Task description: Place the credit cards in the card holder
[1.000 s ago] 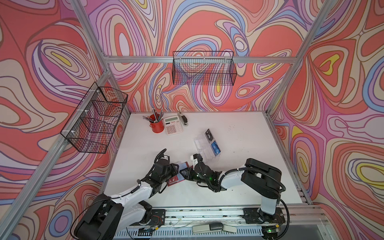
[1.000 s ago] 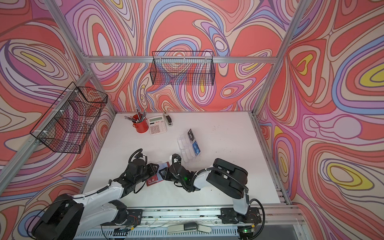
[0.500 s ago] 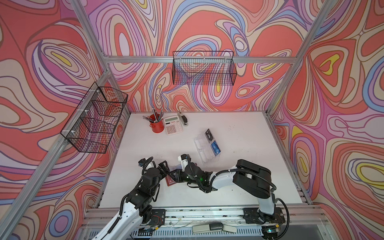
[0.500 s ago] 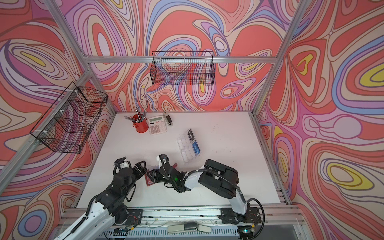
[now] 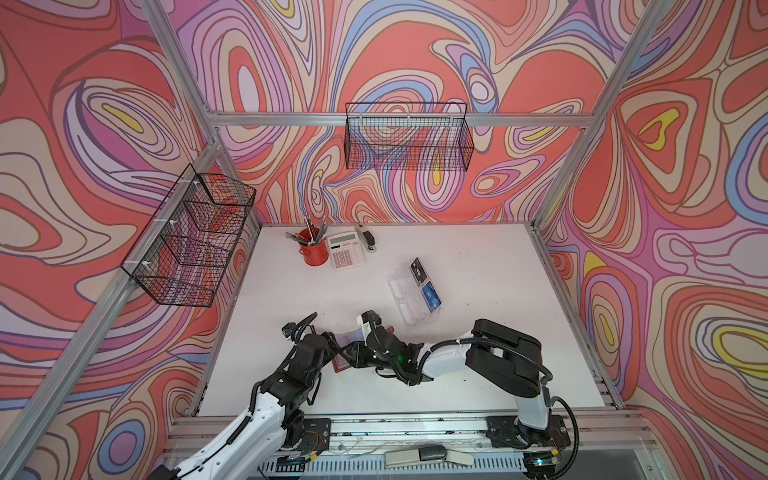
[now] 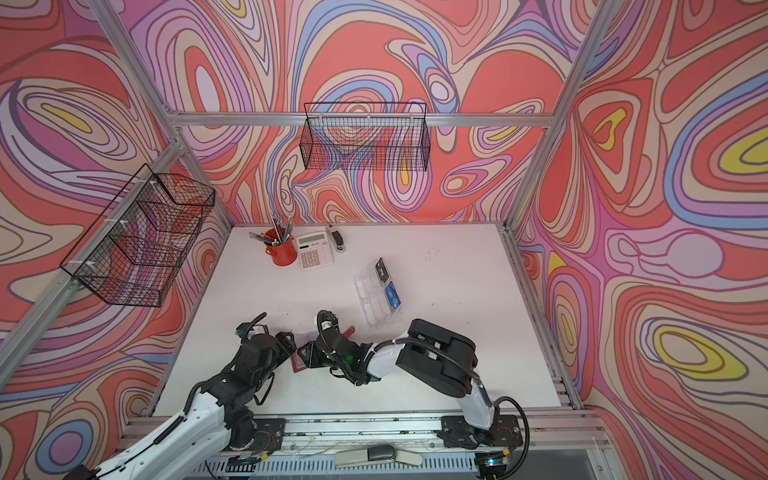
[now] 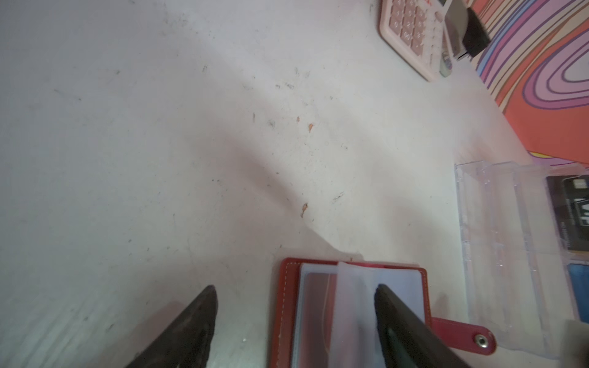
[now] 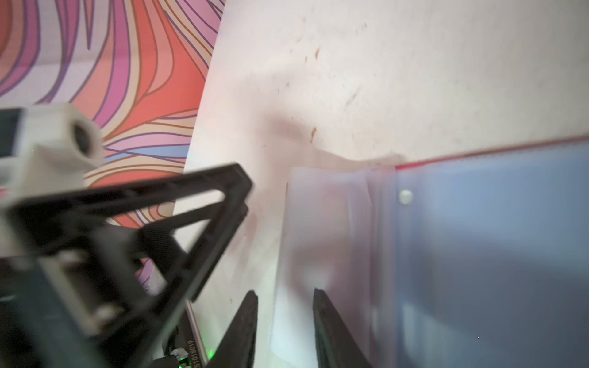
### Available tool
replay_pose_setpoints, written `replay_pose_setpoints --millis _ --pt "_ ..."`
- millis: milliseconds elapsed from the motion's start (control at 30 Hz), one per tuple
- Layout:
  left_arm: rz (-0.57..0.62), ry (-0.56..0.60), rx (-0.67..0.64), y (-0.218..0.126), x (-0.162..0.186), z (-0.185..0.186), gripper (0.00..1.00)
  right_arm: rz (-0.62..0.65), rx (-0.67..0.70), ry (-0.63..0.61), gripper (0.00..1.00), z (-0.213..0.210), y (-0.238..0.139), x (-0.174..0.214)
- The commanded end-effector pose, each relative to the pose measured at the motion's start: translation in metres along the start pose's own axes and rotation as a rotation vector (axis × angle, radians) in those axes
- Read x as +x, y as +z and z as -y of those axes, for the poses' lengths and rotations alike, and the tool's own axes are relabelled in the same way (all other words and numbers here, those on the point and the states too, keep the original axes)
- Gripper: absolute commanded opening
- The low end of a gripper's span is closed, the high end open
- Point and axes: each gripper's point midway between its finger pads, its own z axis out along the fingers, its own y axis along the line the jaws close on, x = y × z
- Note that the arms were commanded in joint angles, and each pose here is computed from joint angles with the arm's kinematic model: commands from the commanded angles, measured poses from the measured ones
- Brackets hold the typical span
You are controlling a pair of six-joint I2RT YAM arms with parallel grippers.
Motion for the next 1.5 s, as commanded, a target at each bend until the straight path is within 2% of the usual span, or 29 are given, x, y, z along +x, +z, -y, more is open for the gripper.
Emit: replay_pose_setpoints --millis 0,133,367,533,800,1033,1200,1467 --pt "-0.022 -0.032 0.011 0.000 -0.003 0.013 0.79 0.055 0.057 -0.044 0.31 0.002 -0.007 -0.016" --pt "-0.056 -0.038 0.016 0.000 0.002 0.015 0.78 0.032 0.108 -0.053 0.24 0.015 0.015 -0.010" --pt "-0.045 -0.063 0.004 0.000 0.005 0.005 0.75 0.003 0.132 -0.032 0.20 0.033 0.043 0.003" --pt "-0.065 -0.070 0.020 0.001 0.009 0.007 0.66 -0.021 0.105 -0.012 0.20 0.033 0.043 0.012" --pt "-0.102 -0.088 0.016 0.004 0.018 0.005 0.58 -0.042 0.061 0.030 0.19 0.032 0.042 0.027" --pt "-0.133 -0.083 0.009 0.009 0.024 0.006 0.40 -0.056 0.013 0.054 0.12 0.027 0.046 0.034" --pt "-0.152 -0.067 -0.018 0.012 0.027 0.003 0.34 -0.004 0.002 0.004 0.13 0.007 0.022 0.014" --pt "-0.225 -0.036 -0.030 0.018 0.038 0.009 0.33 0.131 0.064 -0.014 0.22 0.006 -0.051 -0.038"
